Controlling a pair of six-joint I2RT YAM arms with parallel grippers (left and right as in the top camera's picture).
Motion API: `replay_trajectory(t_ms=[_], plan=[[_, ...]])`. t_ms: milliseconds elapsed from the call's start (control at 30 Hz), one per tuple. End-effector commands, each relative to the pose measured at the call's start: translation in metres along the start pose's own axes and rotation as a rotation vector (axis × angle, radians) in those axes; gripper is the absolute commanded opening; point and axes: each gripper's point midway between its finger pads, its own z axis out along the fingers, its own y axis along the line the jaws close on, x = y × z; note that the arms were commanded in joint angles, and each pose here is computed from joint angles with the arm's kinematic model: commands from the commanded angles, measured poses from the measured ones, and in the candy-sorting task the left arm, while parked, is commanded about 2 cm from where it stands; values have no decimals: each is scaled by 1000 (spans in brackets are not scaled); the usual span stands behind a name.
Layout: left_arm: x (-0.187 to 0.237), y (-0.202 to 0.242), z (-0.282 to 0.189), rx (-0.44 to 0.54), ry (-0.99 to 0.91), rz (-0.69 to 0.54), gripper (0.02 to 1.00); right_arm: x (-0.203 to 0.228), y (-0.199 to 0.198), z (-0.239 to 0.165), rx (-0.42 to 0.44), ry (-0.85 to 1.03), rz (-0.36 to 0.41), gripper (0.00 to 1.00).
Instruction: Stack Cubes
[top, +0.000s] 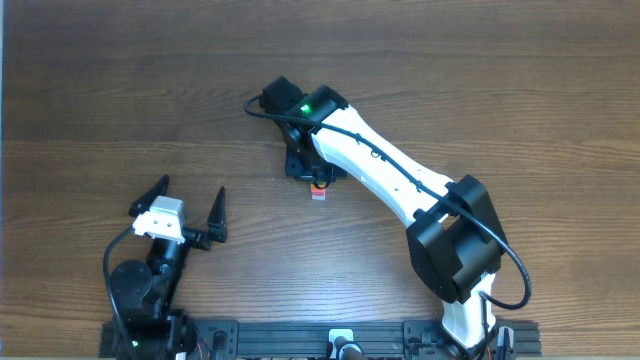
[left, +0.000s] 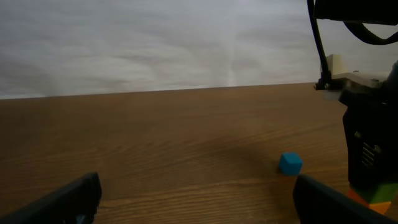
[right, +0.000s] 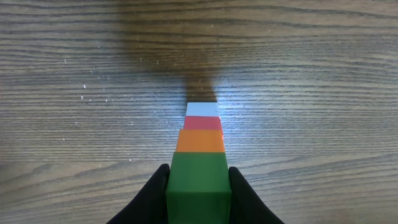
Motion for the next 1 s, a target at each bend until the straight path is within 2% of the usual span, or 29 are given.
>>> replay_trajectory(t_ms=[33, 133, 533, 667, 767, 1000], plan=[[2, -1, 0, 8, -2, -11, 1000, 1, -5, -1, 4, -3, 19, 244], [2, -1, 0, 8, -2, -11, 1000, 1, -5, -1, 2, -1, 19, 439], [2, -1, 0, 8, -1, -11, 1000, 1, -5, -1, 2, -1, 19, 993], [2, -1, 0, 8, -2, -11, 1000, -1, -5, -3, -1, -7, 21, 993], [2, -1, 0, 8, -2, -11, 1000, -7, -1, -10, -14, -30, -10, 991], [2, -1, 0, 8, -2, -11, 1000, -41, -1, -52, -49, -126, -63, 991]])
